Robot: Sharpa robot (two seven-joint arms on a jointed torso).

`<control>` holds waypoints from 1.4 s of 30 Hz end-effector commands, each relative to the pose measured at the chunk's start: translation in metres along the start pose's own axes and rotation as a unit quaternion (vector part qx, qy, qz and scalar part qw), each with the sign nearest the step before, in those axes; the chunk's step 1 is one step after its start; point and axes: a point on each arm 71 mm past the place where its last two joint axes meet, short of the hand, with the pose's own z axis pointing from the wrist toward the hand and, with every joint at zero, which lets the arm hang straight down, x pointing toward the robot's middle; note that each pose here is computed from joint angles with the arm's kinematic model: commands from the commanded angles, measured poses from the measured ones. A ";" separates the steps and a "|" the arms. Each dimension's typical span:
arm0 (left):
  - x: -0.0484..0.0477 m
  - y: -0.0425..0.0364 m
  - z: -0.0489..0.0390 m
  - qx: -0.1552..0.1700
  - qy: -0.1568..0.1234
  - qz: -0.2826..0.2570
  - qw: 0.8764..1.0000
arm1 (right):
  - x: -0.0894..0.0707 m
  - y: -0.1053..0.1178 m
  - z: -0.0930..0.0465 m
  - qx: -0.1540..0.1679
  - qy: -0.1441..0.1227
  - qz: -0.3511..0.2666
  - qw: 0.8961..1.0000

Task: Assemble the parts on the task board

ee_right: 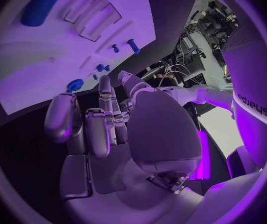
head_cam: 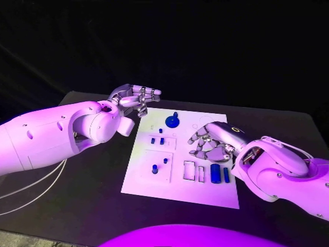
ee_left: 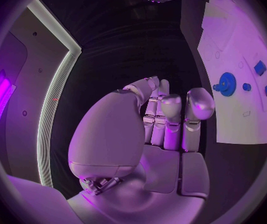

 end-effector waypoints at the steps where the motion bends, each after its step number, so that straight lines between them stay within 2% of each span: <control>1: 0.0030 -0.0006 0.0002 0.001 0.009 -0.005 1.000 | -0.006 -0.018 -0.011 0.057 0.002 0.048 0.997; 4: 0.0045 0.0001 -0.0003 0.000 0.012 -0.007 1.000 | -0.012 -0.037 -0.027 0.100 0.004 0.046 0.994; 8: 0.0051 0.0005 -0.0011 0.000 0.012 -0.007 1.000 | -0.012 -0.052 -0.045 0.136 0.012 0.025 0.990; 15: 0.0051 0.0001 -0.0020 0.007 0.008 -0.005 1.000 | 0.002 -0.064 -0.060 0.172 0.036 -0.014 0.984; 23: 0.0064 -0.0003 -0.0030 0.010 0.010 -0.010 1.000 | 0.023 -0.067 -0.062 0.195 0.052 -0.019 0.979; 42: 0.0043 -0.0009 -0.0066 0.010 0.010 -0.012 1.000 | 0.051 -0.063 -0.053 0.193 0.084 -0.019 0.977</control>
